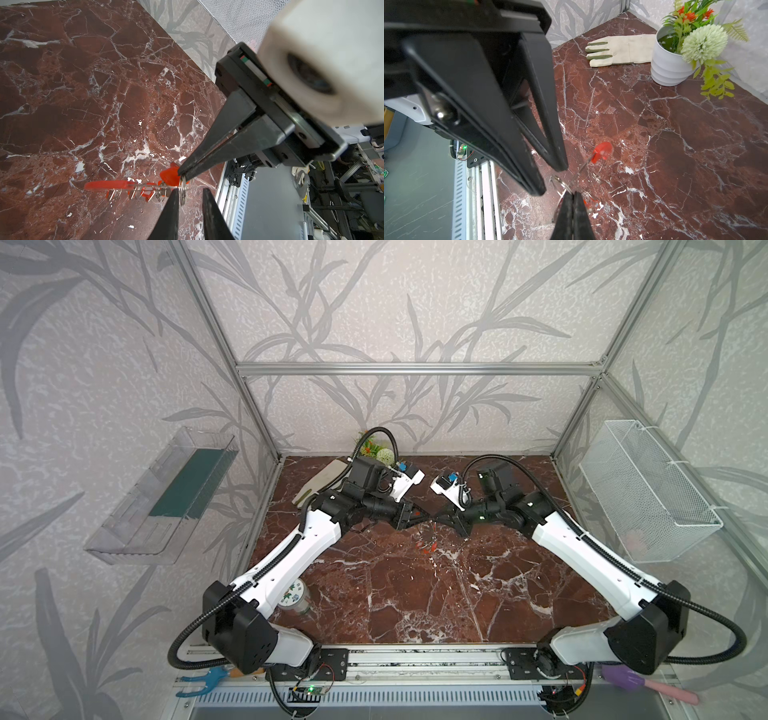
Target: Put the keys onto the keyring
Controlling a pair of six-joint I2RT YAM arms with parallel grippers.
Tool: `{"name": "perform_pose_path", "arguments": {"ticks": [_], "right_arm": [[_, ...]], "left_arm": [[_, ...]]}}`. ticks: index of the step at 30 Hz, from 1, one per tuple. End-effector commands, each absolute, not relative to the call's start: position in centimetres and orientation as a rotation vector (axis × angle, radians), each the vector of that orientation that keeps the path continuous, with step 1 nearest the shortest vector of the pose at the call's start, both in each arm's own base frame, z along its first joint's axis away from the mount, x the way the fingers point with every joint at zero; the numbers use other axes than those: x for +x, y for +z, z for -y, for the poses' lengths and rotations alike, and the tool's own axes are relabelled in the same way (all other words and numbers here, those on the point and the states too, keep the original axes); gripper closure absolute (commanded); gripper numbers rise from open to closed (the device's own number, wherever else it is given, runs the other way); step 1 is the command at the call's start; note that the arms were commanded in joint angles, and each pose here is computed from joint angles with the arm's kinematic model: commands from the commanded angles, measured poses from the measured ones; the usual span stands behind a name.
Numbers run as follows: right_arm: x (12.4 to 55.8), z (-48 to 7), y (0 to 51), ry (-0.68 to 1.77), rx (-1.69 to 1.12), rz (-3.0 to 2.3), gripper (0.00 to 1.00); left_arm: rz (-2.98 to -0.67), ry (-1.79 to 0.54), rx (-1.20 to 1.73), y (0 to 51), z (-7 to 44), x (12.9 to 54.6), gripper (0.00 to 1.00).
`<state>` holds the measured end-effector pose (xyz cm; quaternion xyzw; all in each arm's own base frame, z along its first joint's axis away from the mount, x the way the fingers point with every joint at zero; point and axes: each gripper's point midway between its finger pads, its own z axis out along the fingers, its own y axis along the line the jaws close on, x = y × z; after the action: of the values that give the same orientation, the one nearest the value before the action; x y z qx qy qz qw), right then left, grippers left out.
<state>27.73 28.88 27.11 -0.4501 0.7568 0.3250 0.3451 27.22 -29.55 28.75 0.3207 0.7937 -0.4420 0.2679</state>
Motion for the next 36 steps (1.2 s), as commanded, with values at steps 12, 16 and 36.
{"name": "perform_pose_path", "arguments": {"ticks": [12, 16, 36], "right_arm": [[27.3, -29.5, 29.0, 0.848, -1.188, -1.899, 1.0], [27.2, -29.4, 29.0, 0.848, -1.188, -1.899, 1.0], [27.6, -29.2, 29.3, 0.826, -1.151, -1.887, 1.0]], "left_arm": [[-2.133, -1.152, 0.884, 29.2, 30.1, 27.7, 0.84], [-2.131, -1.164, 0.892, 29.2, 30.3, 27.6, 0.89], [-2.14, -1.124, 0.907, 28.7, 30.7, 27.8, 1.0]]}}
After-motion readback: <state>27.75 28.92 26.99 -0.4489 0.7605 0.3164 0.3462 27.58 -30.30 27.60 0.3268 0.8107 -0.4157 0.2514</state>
